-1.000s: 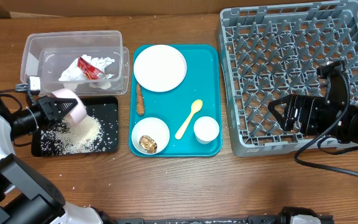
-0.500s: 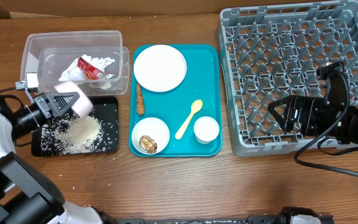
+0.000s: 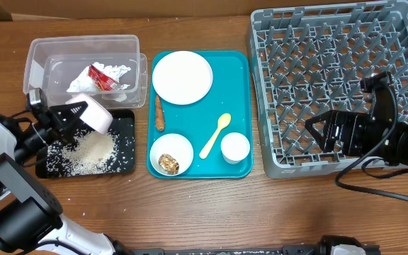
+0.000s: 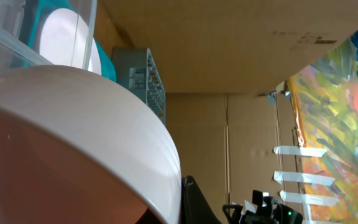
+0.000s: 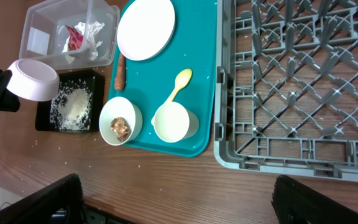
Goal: Sort waste into correct bins and load items into the dishwasher
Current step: 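Carry the bowl to the black tray and tip out the rice, then return the empty bowl to the teal tray and release it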
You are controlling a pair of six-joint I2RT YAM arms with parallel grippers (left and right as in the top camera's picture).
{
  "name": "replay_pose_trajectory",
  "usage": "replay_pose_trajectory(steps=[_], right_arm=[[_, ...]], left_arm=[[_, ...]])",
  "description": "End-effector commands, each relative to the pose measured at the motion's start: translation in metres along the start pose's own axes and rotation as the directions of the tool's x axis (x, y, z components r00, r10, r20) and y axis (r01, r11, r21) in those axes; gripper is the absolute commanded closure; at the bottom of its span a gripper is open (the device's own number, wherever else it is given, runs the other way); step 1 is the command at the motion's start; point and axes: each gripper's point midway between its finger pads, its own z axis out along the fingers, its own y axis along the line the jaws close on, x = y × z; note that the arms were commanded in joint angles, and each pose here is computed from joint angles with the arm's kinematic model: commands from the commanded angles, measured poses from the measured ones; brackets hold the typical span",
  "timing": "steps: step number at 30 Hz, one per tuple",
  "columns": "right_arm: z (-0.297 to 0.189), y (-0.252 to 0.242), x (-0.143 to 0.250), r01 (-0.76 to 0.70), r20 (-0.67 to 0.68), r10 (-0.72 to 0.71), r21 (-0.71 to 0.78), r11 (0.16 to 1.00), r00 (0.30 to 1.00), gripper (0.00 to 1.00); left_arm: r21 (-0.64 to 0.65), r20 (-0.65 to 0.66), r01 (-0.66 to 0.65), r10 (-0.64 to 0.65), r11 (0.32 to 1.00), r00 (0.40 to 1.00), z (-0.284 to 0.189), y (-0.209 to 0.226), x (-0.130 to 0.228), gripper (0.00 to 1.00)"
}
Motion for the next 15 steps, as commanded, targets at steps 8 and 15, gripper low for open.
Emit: replay_pose_trajectory(steps=[8,15], right_arm=[[-0.003,0.001,-0.007,0.024,0.034,-0.024,0.003,1.0,0.999,0.0],[-0.003,0.001,-0.008,0.027,0.04,-0.027,0.003,1.0,0.999,0.0]], left_arm=[[0.048,-0.079,-0.215,0.219,0.975,0.973,0.028,-0.039,0.021,0.96],[-0.034,-0.503,-0.588,0.494,0.808,0.709,0.127,-0.06,0.083,0.96]])
